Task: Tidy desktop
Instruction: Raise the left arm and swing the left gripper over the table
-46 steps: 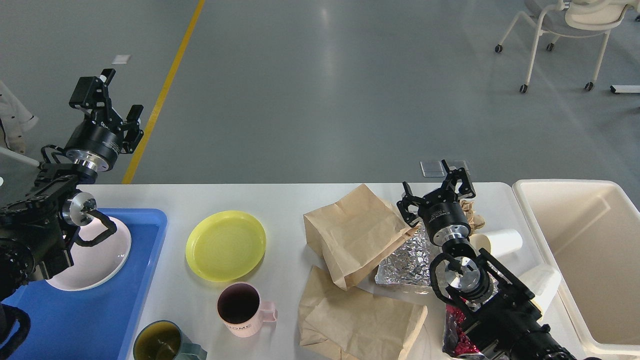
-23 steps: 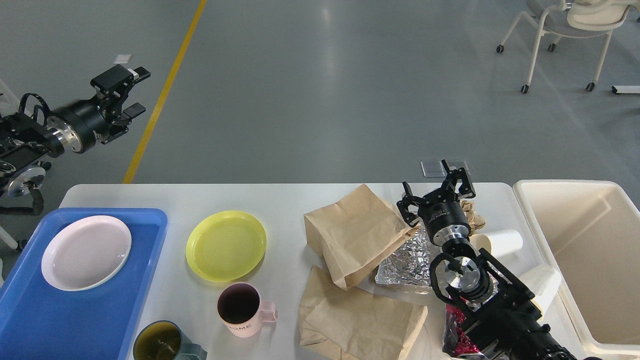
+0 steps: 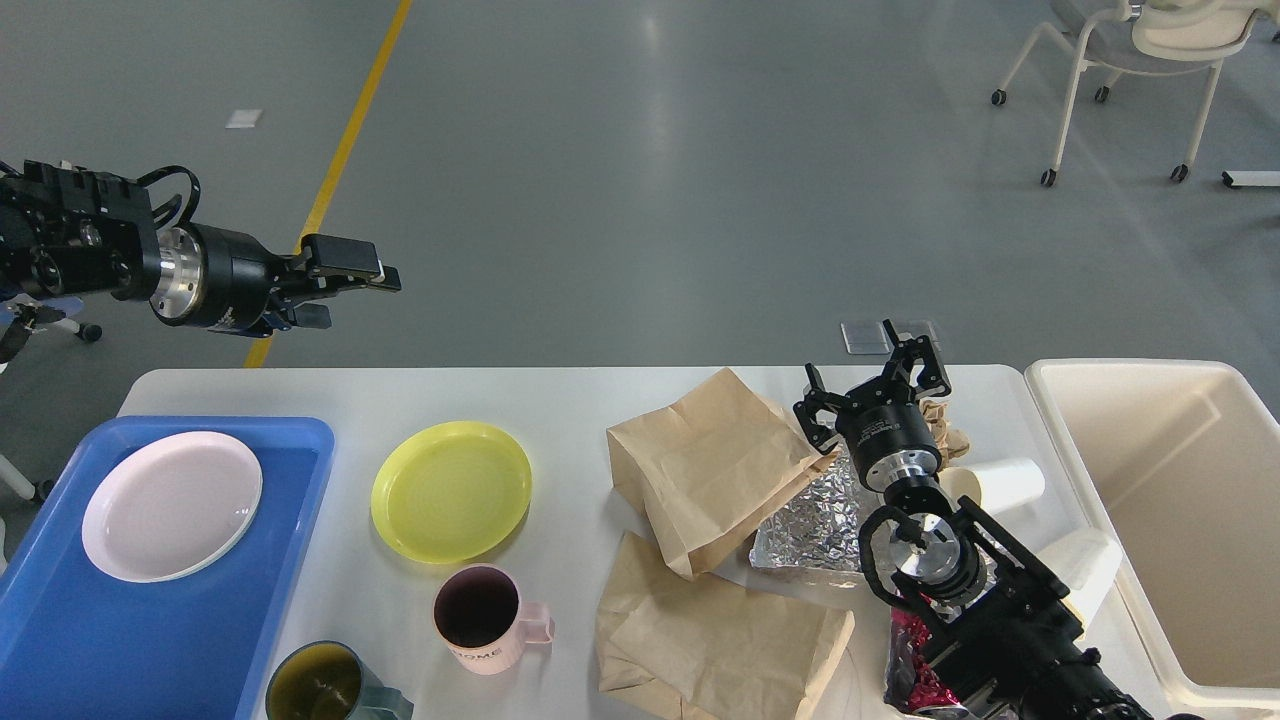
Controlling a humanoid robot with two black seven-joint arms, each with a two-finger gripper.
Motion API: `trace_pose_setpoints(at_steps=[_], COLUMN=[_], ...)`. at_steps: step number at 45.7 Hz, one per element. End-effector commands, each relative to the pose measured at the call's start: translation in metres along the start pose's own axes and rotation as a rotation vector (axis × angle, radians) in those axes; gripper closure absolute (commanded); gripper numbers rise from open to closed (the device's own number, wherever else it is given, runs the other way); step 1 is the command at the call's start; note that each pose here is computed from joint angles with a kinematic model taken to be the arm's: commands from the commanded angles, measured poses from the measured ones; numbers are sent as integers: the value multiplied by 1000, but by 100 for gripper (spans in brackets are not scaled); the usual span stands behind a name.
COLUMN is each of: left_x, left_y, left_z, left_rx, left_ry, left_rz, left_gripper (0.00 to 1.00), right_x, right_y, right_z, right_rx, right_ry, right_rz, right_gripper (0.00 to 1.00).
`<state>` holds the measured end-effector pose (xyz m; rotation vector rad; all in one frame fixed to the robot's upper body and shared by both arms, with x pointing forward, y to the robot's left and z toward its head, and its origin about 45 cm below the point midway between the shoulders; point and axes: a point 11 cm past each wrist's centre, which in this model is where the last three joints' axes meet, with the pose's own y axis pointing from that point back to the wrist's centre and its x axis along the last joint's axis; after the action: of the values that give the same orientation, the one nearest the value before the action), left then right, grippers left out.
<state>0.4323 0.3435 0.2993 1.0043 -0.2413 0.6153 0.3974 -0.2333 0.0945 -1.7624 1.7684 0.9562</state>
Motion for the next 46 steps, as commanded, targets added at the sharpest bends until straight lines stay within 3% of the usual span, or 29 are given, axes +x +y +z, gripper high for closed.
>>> trace_pose_setpoints(at_steps=[1, 12, 20, 32, 46], left_x=[0, 4, 19, 2, -18], left_y=[2, 2, 28, 13, -3], left_z=[28, 99, 145, 180, 182], left_rx=[-17, -106, -166, -222, -223], left_ry=[-38, -132, -192, -237, -225], left_rz=[-19, -36, 12, -39, -123], left_gripper=[0, 0, 0, 0, 0], right_x=[0, 0, -1, 0, 0], right_y=[0, 0, 0, 0, 0], right_z=[0, 0, 0, 0, 0], right_rx=[0, 0, 0, 0, 0], right_ry=[0, 0, -1, -1, -1], right_rz=[0, 0, -1, 0, -2], right_gripper=[0, 0, 0, 0, 0])
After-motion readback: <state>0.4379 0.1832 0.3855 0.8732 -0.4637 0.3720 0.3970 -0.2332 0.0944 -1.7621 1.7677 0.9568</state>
